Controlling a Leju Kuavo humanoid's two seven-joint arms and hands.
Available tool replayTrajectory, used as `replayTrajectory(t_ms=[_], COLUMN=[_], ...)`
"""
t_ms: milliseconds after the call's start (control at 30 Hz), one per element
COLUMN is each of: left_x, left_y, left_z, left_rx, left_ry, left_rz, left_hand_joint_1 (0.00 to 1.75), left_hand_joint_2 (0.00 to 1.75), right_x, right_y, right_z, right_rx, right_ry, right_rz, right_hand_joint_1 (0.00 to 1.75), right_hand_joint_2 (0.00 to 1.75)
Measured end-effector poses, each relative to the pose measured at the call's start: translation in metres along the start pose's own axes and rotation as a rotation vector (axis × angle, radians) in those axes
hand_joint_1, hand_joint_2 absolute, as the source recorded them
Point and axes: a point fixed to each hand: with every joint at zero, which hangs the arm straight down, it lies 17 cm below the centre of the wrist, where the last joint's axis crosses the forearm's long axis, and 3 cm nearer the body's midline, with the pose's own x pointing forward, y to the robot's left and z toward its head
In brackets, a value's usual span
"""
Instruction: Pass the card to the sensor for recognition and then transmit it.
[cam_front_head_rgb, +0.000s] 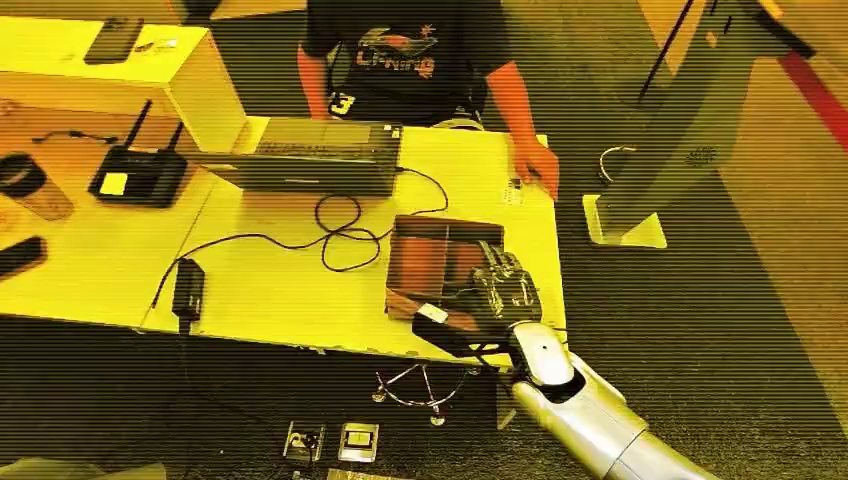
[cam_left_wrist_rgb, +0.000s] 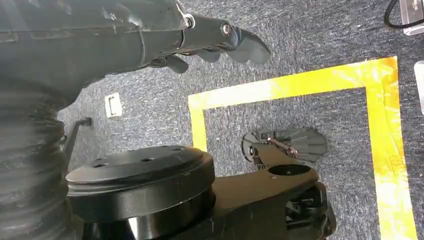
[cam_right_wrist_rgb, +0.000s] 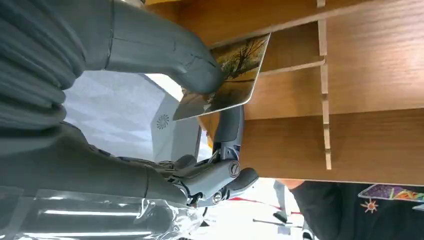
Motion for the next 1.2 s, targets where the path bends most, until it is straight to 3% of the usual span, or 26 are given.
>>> replayTrajectory(t_ms=[333,767,867,1200], left_x=[0.000,0.000,0.000,0.007], left_y=[0.001,0.002,0.001,-0.002], left_z=[0.000,0.000,0.000,0.001], left_rx=[0.004,0.016,0.016,0.011], left_ry=[-0.001,-0.001,-0.001,-0.007], left_rz=[0.000,0.005,0.005,0.002], left_hand_joint_1=[0.00,0.00,0.00,0.00], left_hand_joint_2=[1.75,1.75,1.75,1.75], right_x=[-0.004,0.009,0.010,0.004], right_y=[-0.021,-0.158,-0.178,-0.244], right_z=[-0.005,-0.015,-0.015,-0.022], right_rx=[-0.084,-0.413,-0.455,-0.618], right_ry=[0.016,-0.014,-0.019,-0.038], right_rz=[-0.004,-0.008,-0.016,-0.034], right_hand_joint_1=[1.62,1.64,1.75,1.75], right_hand_joint_2=[1.75,1.75,1.75,1.75])
